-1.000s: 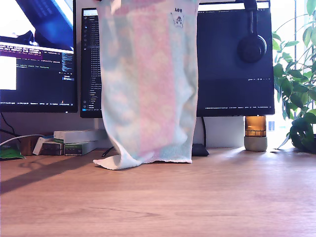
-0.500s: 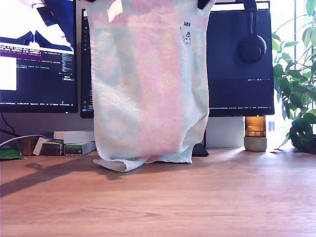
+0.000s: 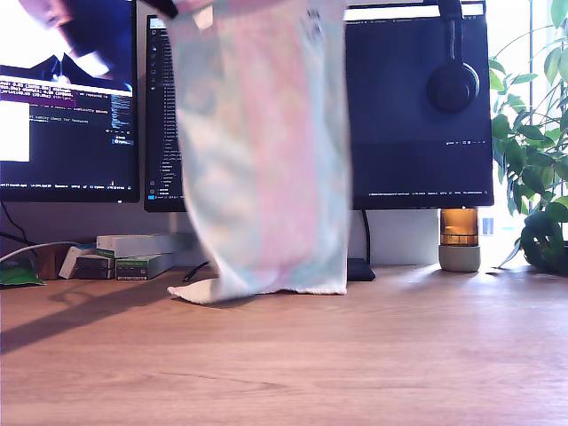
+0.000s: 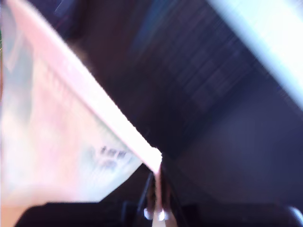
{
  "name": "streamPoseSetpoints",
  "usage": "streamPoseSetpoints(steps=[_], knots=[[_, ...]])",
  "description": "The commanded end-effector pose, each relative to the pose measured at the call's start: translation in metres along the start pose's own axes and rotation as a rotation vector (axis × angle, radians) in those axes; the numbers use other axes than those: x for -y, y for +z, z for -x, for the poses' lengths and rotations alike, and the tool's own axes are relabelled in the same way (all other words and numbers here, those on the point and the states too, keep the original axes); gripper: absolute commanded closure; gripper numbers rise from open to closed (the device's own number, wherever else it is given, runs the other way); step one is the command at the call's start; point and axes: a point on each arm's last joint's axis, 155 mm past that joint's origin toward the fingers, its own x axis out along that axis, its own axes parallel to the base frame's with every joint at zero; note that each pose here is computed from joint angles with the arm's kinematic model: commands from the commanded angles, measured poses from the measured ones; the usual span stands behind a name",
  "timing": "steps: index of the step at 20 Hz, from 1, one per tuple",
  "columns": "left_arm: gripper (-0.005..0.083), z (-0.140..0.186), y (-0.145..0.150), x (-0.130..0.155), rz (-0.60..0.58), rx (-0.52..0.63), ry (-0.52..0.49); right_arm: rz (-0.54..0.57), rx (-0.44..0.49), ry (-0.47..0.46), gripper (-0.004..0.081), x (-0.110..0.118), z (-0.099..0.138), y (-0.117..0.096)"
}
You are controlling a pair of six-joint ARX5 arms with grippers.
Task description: Fold the tea towel to a neat square and place it to the right
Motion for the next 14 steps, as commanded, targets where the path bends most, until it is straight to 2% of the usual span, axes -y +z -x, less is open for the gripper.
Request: streamPoseSetpoints(steps=[1, 5, 10, 12, 14], knots=[[0.0797, 0.015, 0.023, -0.033, -0.019, 0.079, 0.118, -0.013, 0.025, -0.056, 0.0781, 0.017, 0.000, 0.005], [0.0797, 0.013, 0.007, -0.018, -0.001, 0.019, 0.055, -0.009, -0.022, -0.041, 0.0781, 0.012, 0.000, -0.006], [0.0797, 0.016, 0.024, -0.033, -0.046, 0.084, 0.111, 0.014, 0.079, -0.133, 0.0781, 0.035, 0.004, 0.021], [0.0797, 0.016, 0.013, -0.030, -0.008, 0.051, 0.091, 0.019, 0.035, -0.105, 0.0781, 0.028, 0.003, 0.009], [0.0797, 0.019, -0.001, -0.015, 0.012, -0.012, 0.034, 0.031, -0.049, -0.044, 0.0781, 0.013, 0.002, -0.012]])
